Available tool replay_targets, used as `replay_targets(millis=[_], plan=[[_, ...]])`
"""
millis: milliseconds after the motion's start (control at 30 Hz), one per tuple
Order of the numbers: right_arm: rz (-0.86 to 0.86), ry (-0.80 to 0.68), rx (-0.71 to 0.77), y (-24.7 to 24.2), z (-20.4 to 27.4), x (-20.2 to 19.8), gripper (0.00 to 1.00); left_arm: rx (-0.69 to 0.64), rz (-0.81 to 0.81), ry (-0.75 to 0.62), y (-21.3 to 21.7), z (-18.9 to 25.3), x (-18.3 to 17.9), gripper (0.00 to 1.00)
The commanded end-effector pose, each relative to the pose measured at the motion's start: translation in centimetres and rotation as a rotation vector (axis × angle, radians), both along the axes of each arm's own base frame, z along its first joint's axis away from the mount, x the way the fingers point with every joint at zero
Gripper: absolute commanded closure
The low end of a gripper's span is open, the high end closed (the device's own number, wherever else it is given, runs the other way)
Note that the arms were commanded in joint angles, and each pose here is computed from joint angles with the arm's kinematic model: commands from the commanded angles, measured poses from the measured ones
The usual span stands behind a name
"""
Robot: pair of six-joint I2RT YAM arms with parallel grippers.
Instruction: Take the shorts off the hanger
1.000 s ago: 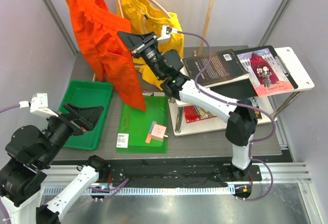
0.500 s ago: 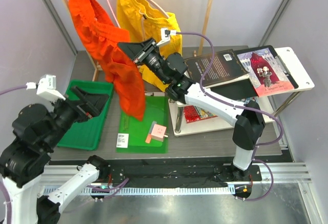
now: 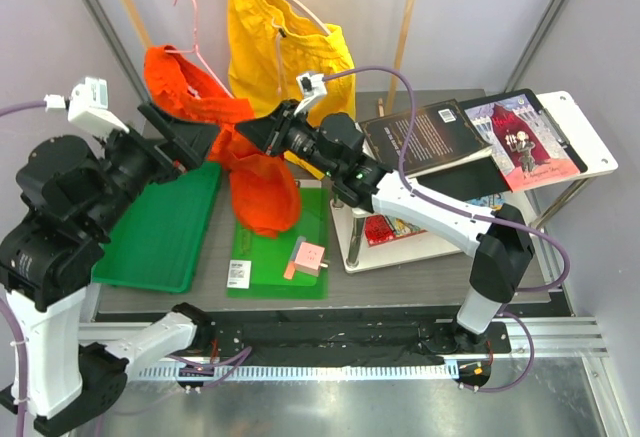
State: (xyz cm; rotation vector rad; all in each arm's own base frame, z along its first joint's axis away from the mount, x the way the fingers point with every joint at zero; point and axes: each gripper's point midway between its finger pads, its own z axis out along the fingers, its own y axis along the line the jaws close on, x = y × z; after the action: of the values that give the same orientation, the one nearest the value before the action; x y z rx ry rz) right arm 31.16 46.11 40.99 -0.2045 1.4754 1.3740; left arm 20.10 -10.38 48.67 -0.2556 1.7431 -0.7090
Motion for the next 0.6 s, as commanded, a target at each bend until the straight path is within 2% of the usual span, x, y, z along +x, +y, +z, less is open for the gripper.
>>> replay_targets(millis=[0,133,267,367,567], plan=[[-0.023,-0.180,0.034,-2.0,5.4,-1.0,0.99,-0.034,-0.017,-0.122,-1.0,5.1,1.6,0.05],[-0.016,-0.224,0.031,-1.8,6.8,-1.0,0.99,-0.018,0.025,-0.127,-1.6,6.5,4.6,0.06],[-0.022,-0.269,0.031,-2.0,9.1,-1.2,0.99,0.013,0.133,-0.163,0.2,8.3,5.9,0.09],[-0.017,-0.293,0.031,-2.1,10.3,-1.5,0.99,0.053,0.213,-0.147,1.9,8.1,7.5,0.16],[-0.010,-0.330,-0.006,-2.7,10.5,-2.2,0.99,-0.032,0.172,-0.137,3.6,8.6,10.6,0.17]])
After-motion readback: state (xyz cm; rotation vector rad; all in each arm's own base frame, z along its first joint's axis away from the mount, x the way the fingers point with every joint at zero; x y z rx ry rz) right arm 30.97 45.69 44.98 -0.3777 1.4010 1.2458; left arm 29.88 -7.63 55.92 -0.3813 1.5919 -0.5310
